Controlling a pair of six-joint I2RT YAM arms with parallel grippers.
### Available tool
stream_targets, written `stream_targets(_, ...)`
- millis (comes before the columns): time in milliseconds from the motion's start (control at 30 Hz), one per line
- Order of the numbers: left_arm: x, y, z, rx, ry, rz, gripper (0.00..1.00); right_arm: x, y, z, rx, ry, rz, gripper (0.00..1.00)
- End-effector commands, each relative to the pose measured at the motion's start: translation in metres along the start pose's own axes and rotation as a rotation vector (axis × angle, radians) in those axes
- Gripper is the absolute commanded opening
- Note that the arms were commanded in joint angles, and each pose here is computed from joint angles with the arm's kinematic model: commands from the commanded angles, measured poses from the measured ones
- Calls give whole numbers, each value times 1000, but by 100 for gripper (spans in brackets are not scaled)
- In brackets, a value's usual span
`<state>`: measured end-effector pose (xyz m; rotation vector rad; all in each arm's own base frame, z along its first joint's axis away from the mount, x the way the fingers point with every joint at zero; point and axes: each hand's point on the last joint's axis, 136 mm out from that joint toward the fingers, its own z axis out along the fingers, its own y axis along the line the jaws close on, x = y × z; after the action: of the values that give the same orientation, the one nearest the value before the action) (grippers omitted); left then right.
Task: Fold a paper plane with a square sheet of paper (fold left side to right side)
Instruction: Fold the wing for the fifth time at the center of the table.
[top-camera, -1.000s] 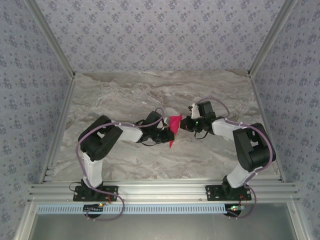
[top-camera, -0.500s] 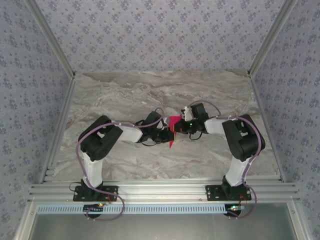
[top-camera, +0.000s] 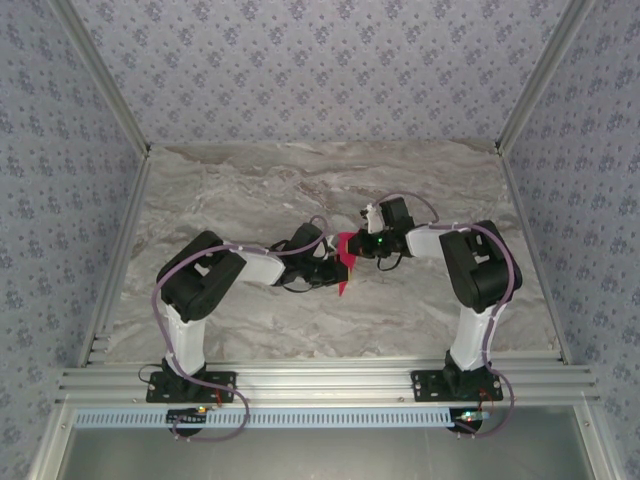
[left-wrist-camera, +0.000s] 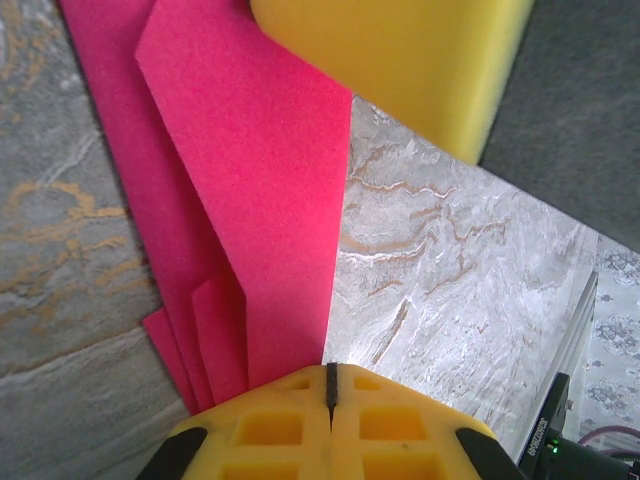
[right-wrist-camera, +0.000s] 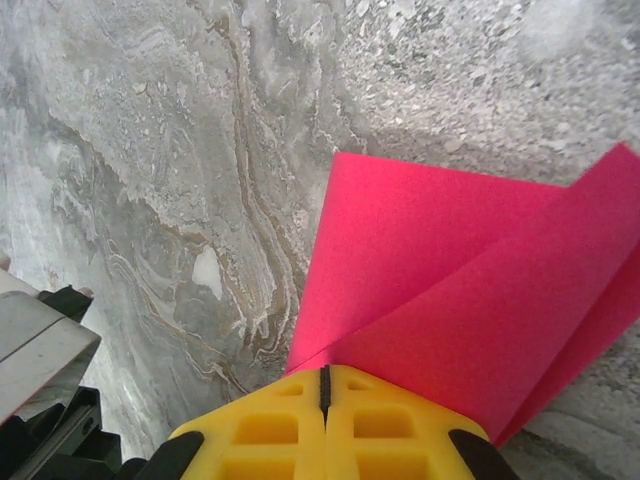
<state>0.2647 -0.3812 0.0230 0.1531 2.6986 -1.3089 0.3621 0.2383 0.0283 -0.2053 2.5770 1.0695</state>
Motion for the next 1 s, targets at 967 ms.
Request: stream_targets(967, 44, 51, 13, -129, 126, -108, 1, -49, -59, -1, 88, -8, 39, 7)
